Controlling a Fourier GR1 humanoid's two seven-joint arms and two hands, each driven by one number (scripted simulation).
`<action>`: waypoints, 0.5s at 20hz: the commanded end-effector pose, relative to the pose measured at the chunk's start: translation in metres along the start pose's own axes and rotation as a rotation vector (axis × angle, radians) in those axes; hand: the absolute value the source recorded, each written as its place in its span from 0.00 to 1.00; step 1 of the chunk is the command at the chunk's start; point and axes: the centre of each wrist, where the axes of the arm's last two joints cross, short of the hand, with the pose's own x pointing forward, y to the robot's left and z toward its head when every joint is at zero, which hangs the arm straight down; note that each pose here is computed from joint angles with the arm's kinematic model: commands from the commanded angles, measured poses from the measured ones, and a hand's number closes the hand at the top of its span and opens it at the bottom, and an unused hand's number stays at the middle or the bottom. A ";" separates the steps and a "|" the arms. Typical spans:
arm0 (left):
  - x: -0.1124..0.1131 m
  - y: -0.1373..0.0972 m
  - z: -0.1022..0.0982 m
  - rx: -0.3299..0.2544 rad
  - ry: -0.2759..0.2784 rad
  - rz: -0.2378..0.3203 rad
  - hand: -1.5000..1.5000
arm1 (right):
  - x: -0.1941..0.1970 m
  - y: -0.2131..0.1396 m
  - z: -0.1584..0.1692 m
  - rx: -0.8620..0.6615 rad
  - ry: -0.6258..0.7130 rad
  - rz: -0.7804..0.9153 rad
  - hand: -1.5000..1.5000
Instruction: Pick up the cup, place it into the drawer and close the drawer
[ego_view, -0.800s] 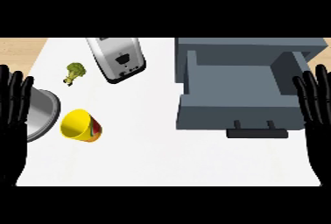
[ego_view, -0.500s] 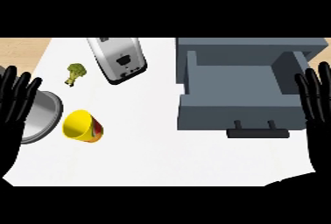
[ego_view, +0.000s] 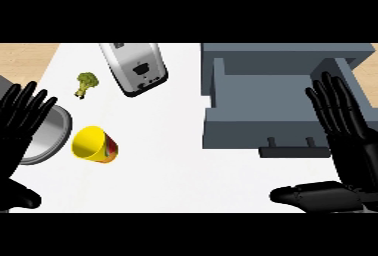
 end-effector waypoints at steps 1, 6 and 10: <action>-0.016 0.037 0.006 0.021 0.050 -0.006 0.00 | -0.012 -0.001 -0.005 0.008 0.013 -0.012 0.00; -0.037 0.055 0.005 0.046 0.118 -0.006 0.00 | -0.007 -0.003 -0.016 0.028 -0.002 -0.002 0.00; -0.068 0.057 -0.001 0.062 0.160 -0.053 0.00 | -0.022 -0.007 -0.024 0.026 -0.025 0.015 0.00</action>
